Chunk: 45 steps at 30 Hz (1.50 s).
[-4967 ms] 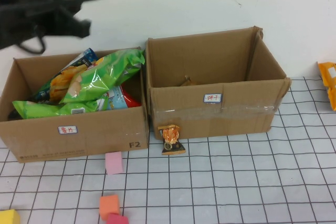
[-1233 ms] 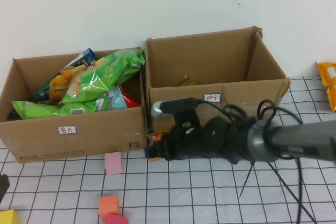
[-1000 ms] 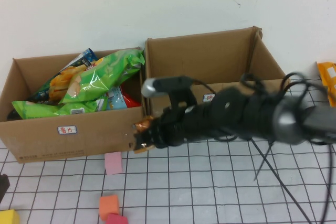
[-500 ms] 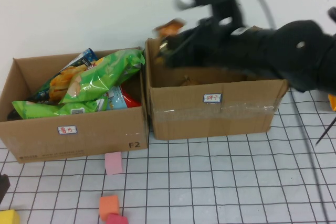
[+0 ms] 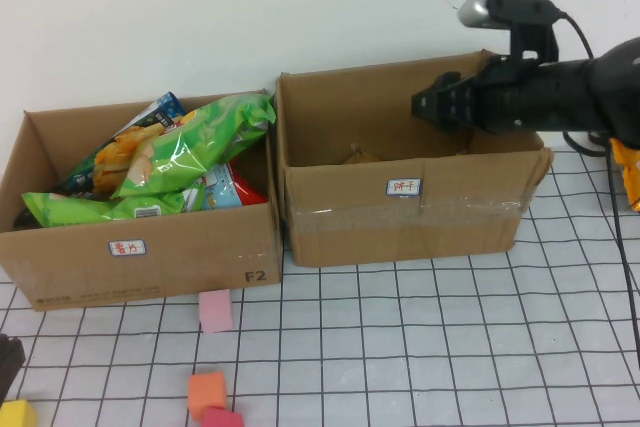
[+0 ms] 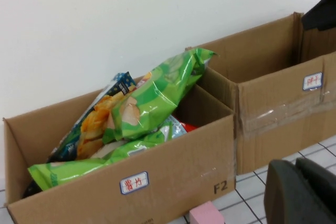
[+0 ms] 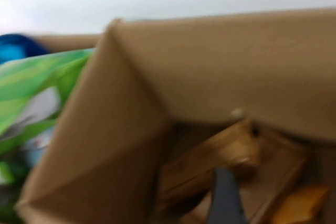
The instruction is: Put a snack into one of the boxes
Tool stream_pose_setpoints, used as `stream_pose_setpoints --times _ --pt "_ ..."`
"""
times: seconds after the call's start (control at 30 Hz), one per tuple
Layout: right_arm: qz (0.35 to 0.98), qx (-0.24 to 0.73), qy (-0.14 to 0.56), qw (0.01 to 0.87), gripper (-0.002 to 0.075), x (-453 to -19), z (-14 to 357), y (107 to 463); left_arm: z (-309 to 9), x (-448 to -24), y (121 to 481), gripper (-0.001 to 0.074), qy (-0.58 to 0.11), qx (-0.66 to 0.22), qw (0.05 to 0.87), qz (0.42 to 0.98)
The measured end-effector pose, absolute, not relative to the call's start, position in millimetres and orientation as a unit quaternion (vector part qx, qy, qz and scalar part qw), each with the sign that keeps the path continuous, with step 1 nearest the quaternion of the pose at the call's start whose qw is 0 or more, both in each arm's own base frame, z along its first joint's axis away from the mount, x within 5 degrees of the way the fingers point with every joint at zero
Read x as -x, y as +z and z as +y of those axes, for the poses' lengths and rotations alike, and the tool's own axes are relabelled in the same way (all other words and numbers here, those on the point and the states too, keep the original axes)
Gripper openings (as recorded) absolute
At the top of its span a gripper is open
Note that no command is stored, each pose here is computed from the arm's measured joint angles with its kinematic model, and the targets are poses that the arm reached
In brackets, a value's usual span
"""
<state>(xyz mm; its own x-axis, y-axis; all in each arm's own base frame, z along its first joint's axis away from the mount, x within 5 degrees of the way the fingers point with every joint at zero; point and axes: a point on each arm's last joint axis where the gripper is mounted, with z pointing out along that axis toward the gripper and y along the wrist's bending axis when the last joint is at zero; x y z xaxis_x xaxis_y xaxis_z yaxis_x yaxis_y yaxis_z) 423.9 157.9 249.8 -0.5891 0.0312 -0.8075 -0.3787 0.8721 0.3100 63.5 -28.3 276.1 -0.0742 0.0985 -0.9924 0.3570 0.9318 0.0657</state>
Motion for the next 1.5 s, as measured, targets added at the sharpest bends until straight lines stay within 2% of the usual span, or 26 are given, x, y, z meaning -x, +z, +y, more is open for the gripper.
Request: stream_pose_setpoints --times 0.03,0.1,0.17,0.23,0.33,0.43,0.57,0.87,1.1,1.37,1.5 --pt "0.861 0.104 0.245 0.433 0.0440 -423 156 252 -29 -63 276 -0.0001 -0.099 -0.158 0.660 0.728" --pt "0.859 0.116 0.265 0.421 0.0361 -418 152 262 -29 -63 275 -0.0001 -0.102 -0.160 0.656 0.731" --pt "0.854 0.133 0.285 0.415 0.0204 -409 150 277 -30 -63 274 -0.0001 -0.104 -0.163 0.652 0.733" --pt "0.844 0.146 0.298 0.421 0.0094 -400 147 297 -30 -62 273 -0.0001 -0.106 -0.167 0.647 0.736" --pt "0.826 0.156 0.303 0.449 0.0024 -378 140 330 -31 -62 271 -0.0001 -0.110 -0.172 0.641 0.740" --pt "0.803 0.171 0.303 0.483 0.0006 -345 131 360 -32 -61 270 -0.0001 -0.114 -0.178 0.633 0.745" --pt "0.769 0.209 0.296 0.526 0.0000 -291 119 381 -34 -59 267 -0.0001 -0.120 -0.188 0.619 0.753" --pt "0.682 0.283 0.270 0.618 -0.0001 -170 93 399 -39 -54 258 -0.0001 -0.140 -0.219 0.575 0.776" --pt "0.663 0.288 0.264 0.638 -0.0001 -117 79 378 -42 -50 252 -0.0001 -0.153 -0.242 0.541 0.790" --pt "0.670 0.261 0.211 0.662 -0.0001 -86 61 330 -44 -48 250 -0.0001 -0.159 -0.252 0.526 0.797" --pt "0.665 0.254 0.183 0.679 -0.0001 -76 54 318 -44 -47 249 -0.0001 -0.159 -0.253 0.525 0.797"
